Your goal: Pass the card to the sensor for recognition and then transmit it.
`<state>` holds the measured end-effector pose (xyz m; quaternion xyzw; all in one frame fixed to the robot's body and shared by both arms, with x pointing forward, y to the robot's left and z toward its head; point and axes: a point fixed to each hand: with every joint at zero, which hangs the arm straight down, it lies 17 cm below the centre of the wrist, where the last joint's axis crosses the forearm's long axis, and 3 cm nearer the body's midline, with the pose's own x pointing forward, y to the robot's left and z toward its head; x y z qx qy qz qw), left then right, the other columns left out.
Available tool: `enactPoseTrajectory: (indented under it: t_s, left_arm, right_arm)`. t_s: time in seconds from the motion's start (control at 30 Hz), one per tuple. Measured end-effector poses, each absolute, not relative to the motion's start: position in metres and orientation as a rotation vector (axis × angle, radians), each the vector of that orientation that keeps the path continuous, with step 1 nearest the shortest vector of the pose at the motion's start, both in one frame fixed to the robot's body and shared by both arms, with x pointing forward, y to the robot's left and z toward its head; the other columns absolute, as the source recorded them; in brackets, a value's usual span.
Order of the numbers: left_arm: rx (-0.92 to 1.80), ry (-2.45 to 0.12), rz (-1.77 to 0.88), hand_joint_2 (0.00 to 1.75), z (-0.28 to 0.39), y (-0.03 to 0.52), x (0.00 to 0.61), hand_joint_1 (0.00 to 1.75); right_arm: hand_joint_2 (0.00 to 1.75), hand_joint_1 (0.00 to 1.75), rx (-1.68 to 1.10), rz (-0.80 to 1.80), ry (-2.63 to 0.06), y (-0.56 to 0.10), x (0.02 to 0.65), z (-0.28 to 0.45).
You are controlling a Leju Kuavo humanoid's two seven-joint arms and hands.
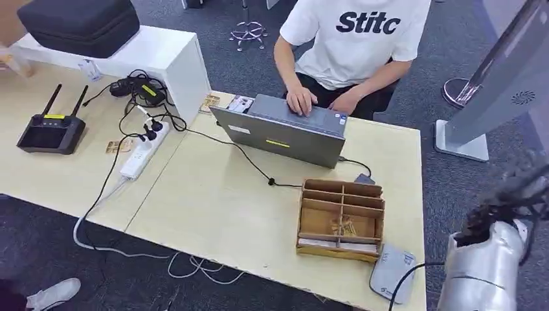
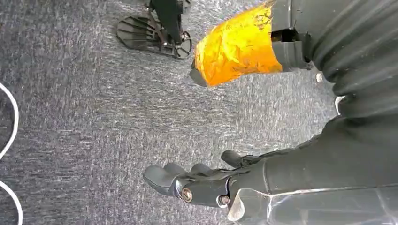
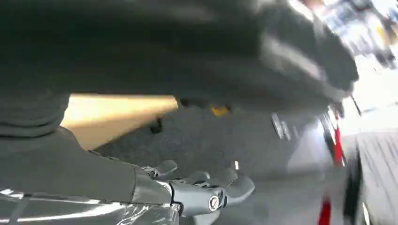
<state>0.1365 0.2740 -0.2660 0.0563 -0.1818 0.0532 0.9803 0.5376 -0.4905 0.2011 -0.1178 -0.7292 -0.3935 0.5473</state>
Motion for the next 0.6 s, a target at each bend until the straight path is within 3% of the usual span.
enactPoseTrajectory:
  t_s: [0.13, 0.23, 0.33, 0.47, 0.53, 0.6]
  left_arm:
    - [0.124, -0.360, 0.105, 1.75, -0.267, 0.279, 0.132, 0.00]
    - [0.123, -0.374, 0.145, 1.75, -0.266, 0.282, 0.134, 0.00]
    - [0.099, -0.434, 0.253, 1.75, -0.262, 0.281, 0.142, 0.00]
    - [0.092, -0.436, 0.309, 1.75, -0.262, 0.283, 0.138, 0.00]
    - [0.092, -0.438, 0.325, 1.75, -0.262, 0.284, 0.138, 0.00]
    - [0.094, -0.437, 0.339, 1.75, -0.262, 0.286, 0.137, 0.00]
  right_arm:
    - [1.75, 0.00, -0.524, -1.210, -1.540, -0.611, 0.421, 0.082]
    - [1.75, 0.00, -0.716, -1.160, -1.288, -0.638, 0.313, -0.017]
    - [1.75, 0.00, -0.697, -0.594, -0.731, -0.568, 0.217, -0.159]
    - [1.75, 0.00, -0.496, 0.445, -0.465, -0.438, 0.131, -0.245]
    - [1.75, 0.00, -0.425, 0.574, -0.410, -0.418, 0.099, -0.258]
    - [1.75, 0.00, -0.398, 0.488, -0.367, -0.419, 0.078, -0.262]
